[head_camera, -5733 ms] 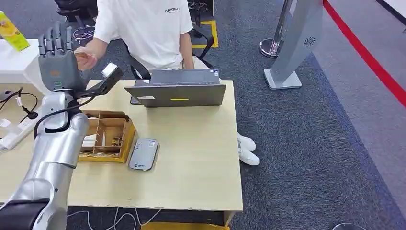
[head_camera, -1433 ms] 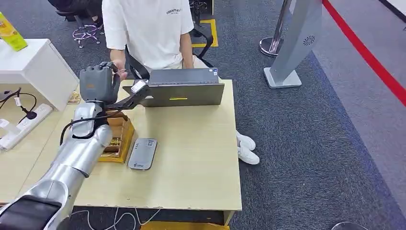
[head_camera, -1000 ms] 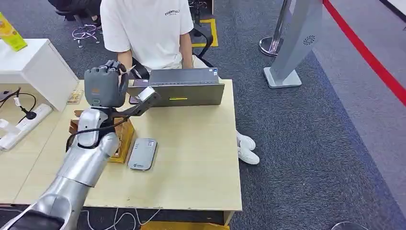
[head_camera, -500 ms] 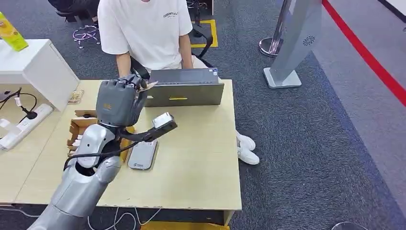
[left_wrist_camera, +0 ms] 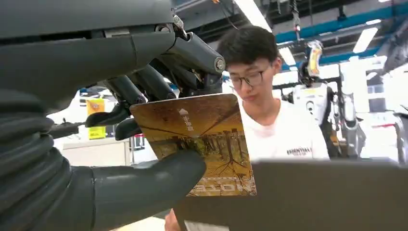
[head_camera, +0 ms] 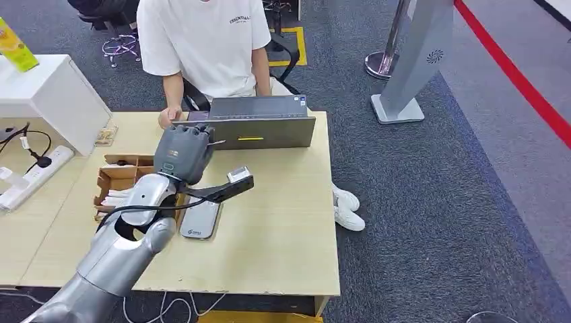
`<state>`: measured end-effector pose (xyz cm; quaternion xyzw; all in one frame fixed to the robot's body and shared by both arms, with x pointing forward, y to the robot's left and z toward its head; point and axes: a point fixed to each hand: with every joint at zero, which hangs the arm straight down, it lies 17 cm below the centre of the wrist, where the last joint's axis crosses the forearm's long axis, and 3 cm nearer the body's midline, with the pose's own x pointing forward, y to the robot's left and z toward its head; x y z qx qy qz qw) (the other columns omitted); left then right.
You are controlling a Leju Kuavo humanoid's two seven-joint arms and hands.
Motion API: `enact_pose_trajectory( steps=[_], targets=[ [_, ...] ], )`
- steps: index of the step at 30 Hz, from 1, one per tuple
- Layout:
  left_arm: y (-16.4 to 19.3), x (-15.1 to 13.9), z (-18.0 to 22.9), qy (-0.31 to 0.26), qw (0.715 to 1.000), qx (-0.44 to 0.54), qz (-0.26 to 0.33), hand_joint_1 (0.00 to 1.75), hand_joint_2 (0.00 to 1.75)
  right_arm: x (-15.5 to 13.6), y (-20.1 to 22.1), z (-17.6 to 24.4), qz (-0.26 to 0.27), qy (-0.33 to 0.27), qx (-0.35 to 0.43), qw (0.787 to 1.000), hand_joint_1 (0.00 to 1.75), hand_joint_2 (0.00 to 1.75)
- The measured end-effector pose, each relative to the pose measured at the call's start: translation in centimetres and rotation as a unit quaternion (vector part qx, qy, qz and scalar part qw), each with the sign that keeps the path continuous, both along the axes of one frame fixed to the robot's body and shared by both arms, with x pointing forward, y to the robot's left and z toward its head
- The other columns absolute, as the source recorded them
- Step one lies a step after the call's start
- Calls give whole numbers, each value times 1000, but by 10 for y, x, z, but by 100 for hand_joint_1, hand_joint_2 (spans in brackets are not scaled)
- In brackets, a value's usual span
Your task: Pass the card to the sensor for recognition and then transmit it.
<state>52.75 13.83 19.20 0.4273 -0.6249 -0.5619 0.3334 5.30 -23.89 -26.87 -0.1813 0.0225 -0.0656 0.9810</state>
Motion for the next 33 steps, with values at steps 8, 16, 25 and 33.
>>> enact_pose_trajectory(
  steps=[8, 16, 25, 33],
  targets=[
    [6, -35, -24, 9, 1000, 3, -22, 175, 175, -2, 0, 0, -15, 0, 0, 1000, 0, 175],
    [13, -57, -34, 10, 999, 2, -32, 175, 175, -3, 0, 0, -22, 1, -1, 1000, 0, 175],
    [31, -65, -81, 59, 998, 14, 5, 175, 175, -3, 3, -1, -20, 3, 7, 1000, 0, 175],
    [42, -65, -136, 124, 991, 39, 17, 175, 175, -4, 3, -1, -16, 5, 8, 1000, 0, 175]
  ],
)
